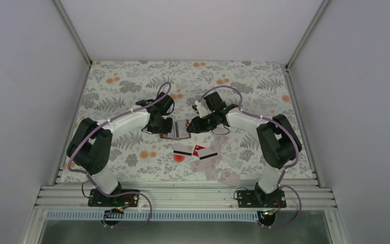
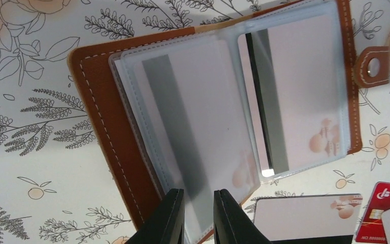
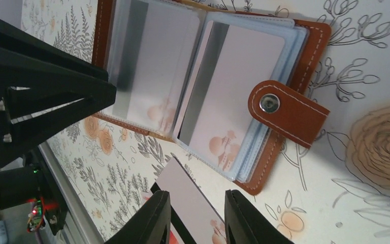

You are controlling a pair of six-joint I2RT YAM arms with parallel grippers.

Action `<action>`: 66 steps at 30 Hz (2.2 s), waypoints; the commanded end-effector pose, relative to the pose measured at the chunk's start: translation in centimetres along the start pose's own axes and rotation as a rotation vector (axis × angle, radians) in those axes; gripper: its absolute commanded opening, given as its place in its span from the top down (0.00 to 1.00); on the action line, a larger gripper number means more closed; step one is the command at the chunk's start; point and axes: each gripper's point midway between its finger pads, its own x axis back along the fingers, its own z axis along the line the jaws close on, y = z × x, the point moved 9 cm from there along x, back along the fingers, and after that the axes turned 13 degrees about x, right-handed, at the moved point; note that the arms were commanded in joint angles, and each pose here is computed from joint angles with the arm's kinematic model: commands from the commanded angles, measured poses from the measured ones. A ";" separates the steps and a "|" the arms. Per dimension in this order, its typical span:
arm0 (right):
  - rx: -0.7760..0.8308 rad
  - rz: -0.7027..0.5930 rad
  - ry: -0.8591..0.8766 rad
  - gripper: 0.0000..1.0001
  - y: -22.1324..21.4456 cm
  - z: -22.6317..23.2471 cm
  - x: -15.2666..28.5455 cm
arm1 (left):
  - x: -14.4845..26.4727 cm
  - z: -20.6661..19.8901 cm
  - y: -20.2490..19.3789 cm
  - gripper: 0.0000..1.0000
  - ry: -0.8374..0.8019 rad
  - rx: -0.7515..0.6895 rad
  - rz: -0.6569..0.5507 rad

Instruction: Put the credit cards into the card holder

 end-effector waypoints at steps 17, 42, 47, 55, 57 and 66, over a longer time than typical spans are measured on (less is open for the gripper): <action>-0.086 0.029 0.081 0.72 2.2 -0.6 -4.4 | -3.2 2.6 -0.7 0.85 -0.001 -0.007 0.050; -0.139 0.076 0.053 0.68 0.7 -1.8 -5.7 | -3.8 2.6 -0.5 0.86 -0.004 -0.026 0.080; -0.134 0.076 0.111 0.67 0.9 -1.6 -6.0 | -3.8 2.6 -0.5 0.86 -0.010 -0.025 0.081; -0.132 0.066 0.152 0.67 1.1 -1.3 -6.0 | -3.8 2.5 -0.5 0.87 -0.016 -0.025 0.079; -0.124 0.052 0.168 0.67 1.5 -1.0 -5.8 | -3.7 2.4 -0.4 0.87 -0.020 -0.023 0.076; -0.082 0.018 0.208 0.68 2.9 0.0 -5.0 | -3.6 2.4 -0.4 0.87 -0.025 -0.025 0.077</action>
